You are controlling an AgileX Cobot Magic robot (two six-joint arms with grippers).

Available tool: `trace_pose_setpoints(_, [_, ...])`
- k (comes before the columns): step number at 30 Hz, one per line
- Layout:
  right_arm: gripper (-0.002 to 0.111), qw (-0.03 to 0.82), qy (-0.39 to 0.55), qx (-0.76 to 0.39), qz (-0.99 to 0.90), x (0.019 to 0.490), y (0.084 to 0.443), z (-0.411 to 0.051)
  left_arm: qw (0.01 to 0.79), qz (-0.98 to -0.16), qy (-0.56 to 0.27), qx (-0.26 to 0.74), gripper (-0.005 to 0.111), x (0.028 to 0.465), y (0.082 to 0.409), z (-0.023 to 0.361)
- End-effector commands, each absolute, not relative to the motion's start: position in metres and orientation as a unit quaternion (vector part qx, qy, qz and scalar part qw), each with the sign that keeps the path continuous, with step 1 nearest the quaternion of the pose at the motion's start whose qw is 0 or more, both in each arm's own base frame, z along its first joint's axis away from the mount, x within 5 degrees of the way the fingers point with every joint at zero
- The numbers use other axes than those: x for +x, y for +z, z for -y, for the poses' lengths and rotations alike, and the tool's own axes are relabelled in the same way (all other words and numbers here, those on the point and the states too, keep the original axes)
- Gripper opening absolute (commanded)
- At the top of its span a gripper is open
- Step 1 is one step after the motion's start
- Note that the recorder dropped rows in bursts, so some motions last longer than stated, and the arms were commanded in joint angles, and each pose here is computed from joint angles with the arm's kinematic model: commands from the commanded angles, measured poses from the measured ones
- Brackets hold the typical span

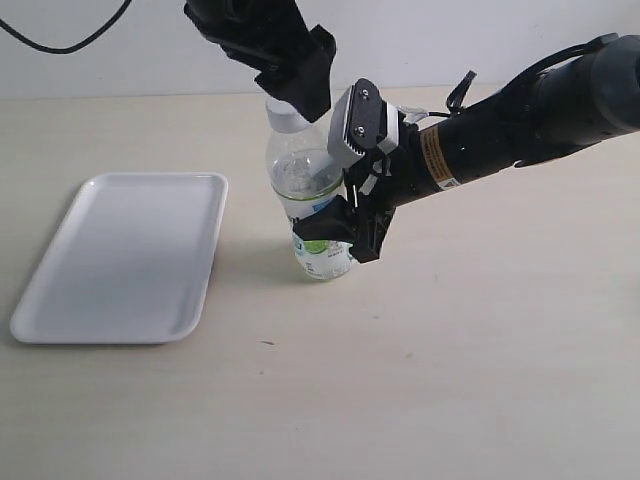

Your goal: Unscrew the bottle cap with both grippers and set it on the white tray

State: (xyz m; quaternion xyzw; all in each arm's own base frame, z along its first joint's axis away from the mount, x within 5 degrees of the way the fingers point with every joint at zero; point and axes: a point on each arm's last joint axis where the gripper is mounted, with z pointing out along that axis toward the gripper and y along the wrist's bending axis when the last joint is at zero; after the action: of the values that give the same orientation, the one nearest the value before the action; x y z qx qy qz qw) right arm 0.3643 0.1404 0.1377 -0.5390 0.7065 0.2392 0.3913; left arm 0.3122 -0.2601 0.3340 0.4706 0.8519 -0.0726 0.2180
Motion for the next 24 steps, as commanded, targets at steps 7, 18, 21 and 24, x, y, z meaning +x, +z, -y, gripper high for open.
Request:
trace_pose_setpoints(7, [0.000,0.391,0.227,-0.545,-0.707,0.365,0.138,-0.140,0.222,-0.856,-0.043,0.466,0.082,0.319,0.325,0.262])
trace_pose_setpoints(18, [0.000,0.391,0.226,-0.545,-0.707,0.365,0.138,-0.140,0.212,-0.862,-0.046,0.458,0.076,0.322,0.317,0.266])
trace_pose_setpoints(21, [0.000,0.391,0.226,-0.545,-0.707,0.365,0.138,-0.140,0.213,-0.862,-0.047,0.458,0.068,0.322,0.320,0.266])
trace_pose_setpoints(24, [0.000,0.391,0.226,-0.545,-0.707,0.365,0.138,-0.140,0.217,-0.861,-0.051,0.457,0.067,0.322,0.324,0.266])
